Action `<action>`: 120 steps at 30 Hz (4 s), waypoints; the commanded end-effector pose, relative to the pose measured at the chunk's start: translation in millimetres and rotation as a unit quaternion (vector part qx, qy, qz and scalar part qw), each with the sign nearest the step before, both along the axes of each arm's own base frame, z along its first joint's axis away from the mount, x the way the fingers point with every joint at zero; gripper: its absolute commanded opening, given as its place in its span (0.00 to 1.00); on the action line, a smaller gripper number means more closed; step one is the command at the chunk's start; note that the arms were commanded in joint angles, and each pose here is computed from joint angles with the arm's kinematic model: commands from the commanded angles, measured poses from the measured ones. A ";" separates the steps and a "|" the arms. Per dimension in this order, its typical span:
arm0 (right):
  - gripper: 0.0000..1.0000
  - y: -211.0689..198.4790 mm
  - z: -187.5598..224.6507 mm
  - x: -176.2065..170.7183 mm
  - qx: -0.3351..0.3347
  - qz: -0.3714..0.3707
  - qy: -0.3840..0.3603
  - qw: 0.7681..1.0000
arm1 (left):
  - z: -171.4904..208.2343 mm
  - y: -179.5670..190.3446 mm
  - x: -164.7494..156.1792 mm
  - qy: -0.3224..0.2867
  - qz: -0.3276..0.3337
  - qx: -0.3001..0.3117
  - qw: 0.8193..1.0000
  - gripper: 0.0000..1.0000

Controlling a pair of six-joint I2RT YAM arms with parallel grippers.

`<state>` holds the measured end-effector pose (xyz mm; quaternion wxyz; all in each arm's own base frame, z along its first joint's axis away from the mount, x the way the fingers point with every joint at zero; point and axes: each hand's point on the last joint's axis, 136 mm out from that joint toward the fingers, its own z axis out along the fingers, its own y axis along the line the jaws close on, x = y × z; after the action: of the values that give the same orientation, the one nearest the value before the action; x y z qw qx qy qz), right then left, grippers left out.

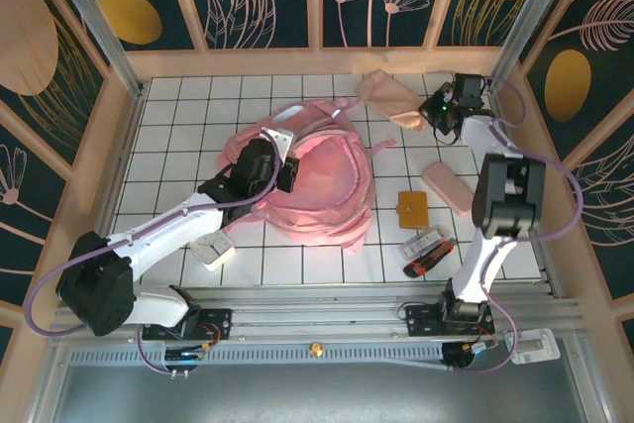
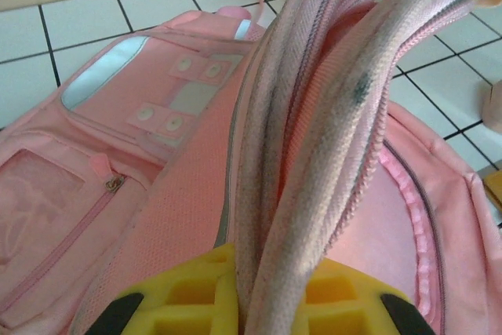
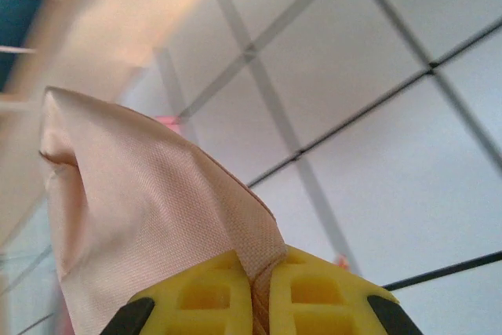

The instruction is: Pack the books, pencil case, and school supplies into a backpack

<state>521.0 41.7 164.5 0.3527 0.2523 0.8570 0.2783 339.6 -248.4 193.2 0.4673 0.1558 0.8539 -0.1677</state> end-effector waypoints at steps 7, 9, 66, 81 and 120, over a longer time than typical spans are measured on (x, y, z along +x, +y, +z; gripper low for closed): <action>0.00 51.9 84.0 -102.2 0.014 0.025 -0.089 0.996 | 51.1 10.2 10.2 -0.016 0.068 -0.115 0.991 0.00; 0.00 46.5 82.7 -129.8 -0.011 0.015 -0.078 0.997 | 64.7 13.1 9.2 -0.032 0.070 -0.123 0.989 0.00; 0.00 293.2 -30.8 -133.6 0.132 0.198 0.058 0.970 | 137.9 -14.2 9.4 -0.136 -0.018 -0.164 0.977 0.00; 0.10 320.2 -64.8 -176.8 0.159 0.225 0.093 0.957 | 130.2 -4.8 10.7 -0.143 0.008 -0.170 0.975 0.00; 0.96 238.9 13.0 -214.2 -0.131 0.251 -0.020 0.959 | 89.3 9.6 3.9 -0.094 0.033 -0.131 0.986 0.00</action>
<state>314.8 295.4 160.3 0.2926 -0.0089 0.9183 0.2665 338.7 -239.1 233.1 0.5084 0.1093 0.8276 -0.2115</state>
